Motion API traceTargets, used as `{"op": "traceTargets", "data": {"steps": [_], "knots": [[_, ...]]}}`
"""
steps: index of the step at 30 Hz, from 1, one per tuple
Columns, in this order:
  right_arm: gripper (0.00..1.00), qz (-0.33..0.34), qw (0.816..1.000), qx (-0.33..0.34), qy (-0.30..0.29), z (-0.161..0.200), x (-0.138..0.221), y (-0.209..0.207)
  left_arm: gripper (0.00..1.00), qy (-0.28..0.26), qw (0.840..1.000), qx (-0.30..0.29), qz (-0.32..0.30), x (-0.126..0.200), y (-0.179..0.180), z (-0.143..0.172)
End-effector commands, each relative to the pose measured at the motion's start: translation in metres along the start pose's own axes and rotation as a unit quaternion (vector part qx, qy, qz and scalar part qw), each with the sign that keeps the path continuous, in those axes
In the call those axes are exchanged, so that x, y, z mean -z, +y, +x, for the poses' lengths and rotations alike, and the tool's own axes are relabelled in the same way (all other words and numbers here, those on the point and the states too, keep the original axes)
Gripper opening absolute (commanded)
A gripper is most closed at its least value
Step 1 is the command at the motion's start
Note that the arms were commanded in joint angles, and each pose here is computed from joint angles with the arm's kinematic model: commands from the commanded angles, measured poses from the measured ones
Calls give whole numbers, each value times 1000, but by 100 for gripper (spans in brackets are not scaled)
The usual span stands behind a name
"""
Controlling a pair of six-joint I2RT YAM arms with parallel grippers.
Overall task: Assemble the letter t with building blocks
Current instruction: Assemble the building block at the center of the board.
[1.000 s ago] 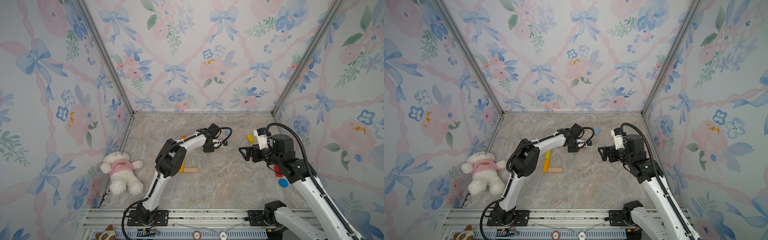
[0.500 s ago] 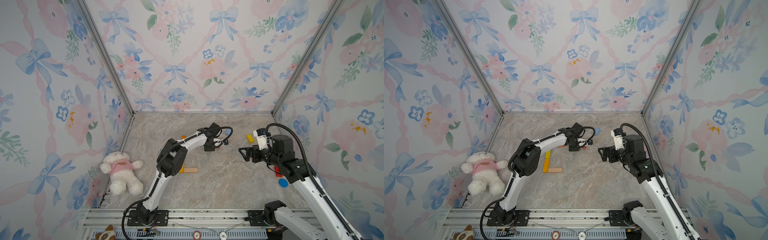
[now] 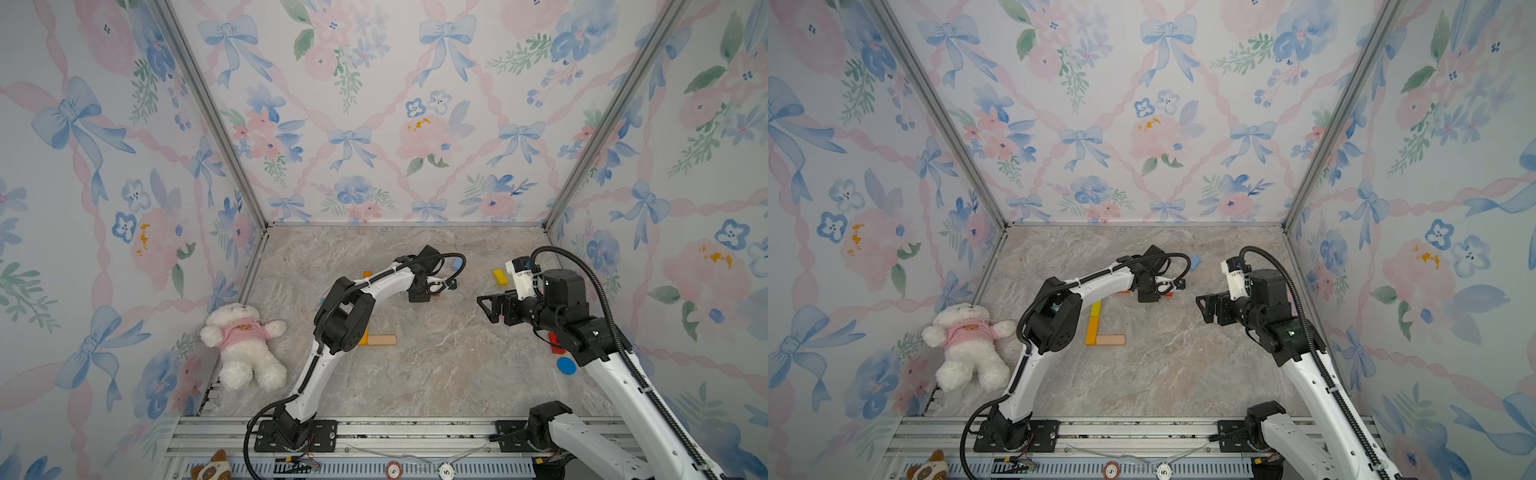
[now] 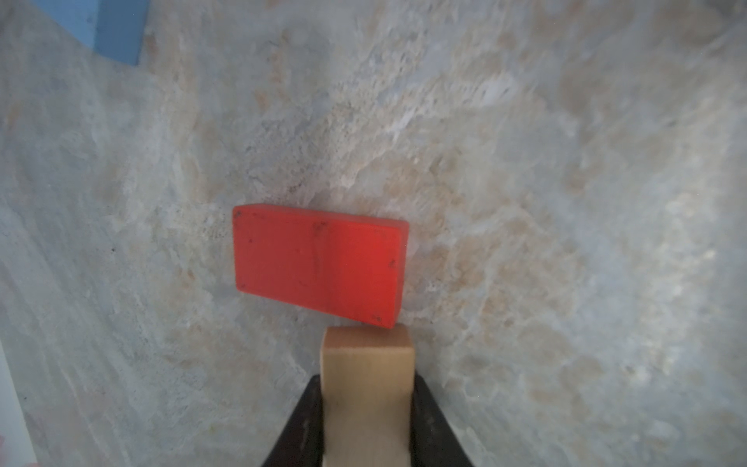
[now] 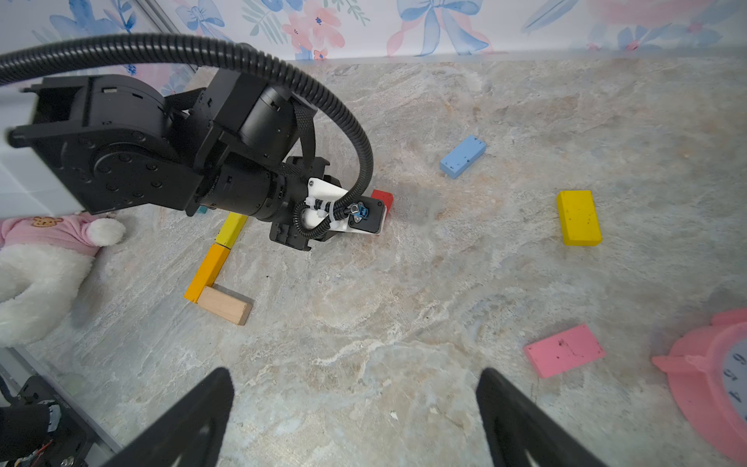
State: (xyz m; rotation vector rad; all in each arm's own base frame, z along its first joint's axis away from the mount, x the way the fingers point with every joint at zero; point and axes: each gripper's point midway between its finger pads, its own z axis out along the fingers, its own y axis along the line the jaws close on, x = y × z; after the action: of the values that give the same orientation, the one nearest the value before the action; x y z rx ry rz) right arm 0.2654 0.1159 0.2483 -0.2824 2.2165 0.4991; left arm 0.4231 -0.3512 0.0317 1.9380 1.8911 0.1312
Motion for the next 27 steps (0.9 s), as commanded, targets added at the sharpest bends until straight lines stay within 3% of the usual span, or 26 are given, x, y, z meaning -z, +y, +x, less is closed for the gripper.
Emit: {"op": "traceTargets", "data": {"steps": [1,9,27], "knots": [[96,10,1000,3,8,6,-3,-6,36,12,1000,-2,22,-16,-10,8],[96,8,1000,3,10,7,-3,-5,41,13,1000,2,22,-18,-9,8],[96,10,1000,2,8,9,-3,-6,33,-3,999,-6,36,-17,-16,3]]}}
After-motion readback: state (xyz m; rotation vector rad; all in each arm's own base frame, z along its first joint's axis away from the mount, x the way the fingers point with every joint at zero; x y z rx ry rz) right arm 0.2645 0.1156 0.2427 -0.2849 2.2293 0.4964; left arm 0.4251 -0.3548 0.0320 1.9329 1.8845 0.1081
